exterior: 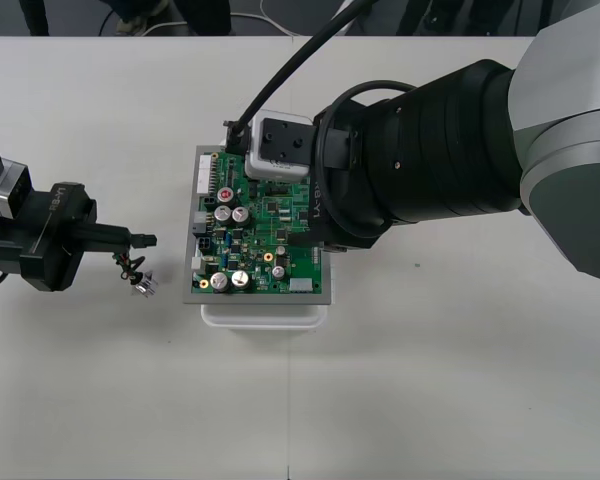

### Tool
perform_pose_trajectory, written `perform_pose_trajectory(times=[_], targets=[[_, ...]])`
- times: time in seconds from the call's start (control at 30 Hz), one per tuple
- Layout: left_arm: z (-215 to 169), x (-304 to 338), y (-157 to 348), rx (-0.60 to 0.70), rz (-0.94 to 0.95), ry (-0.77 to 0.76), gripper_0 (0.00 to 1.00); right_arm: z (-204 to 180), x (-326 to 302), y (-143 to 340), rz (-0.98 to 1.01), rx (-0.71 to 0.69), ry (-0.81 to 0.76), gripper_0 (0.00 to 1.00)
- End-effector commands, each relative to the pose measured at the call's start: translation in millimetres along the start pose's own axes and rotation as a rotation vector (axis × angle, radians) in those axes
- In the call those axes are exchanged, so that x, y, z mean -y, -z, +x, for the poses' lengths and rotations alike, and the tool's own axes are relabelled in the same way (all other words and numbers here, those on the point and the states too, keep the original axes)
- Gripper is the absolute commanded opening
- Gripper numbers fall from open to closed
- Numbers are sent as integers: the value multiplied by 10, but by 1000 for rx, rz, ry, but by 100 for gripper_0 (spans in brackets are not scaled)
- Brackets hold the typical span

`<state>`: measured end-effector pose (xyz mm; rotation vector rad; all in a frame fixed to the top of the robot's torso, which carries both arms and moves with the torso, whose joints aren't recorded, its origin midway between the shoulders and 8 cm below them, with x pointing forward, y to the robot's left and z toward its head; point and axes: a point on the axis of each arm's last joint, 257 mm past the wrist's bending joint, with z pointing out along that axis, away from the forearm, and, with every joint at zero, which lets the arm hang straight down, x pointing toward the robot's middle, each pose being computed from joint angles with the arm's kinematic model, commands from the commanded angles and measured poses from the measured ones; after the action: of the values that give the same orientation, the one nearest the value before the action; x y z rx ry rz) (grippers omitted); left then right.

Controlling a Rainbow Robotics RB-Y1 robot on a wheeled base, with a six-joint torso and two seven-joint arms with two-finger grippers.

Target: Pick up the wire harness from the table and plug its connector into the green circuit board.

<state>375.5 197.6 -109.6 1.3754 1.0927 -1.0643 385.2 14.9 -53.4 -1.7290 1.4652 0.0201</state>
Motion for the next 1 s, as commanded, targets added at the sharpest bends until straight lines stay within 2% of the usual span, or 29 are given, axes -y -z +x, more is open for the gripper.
perform_pose_trajectory(times=[0.03, 0.57, 1.0], targets=[[-265, -26, 59, -17, 48, -146, 0, 151, -16, 1, 7, -43, 38, 100], [-260, -61, -18, -24, 67, -170, 0, 356, -99, -152, -83, -73, -63, 100], [-246, -121, -99, -26, 75, -175, 0, 205, -128, -159, -97, -36, -72, 100]])
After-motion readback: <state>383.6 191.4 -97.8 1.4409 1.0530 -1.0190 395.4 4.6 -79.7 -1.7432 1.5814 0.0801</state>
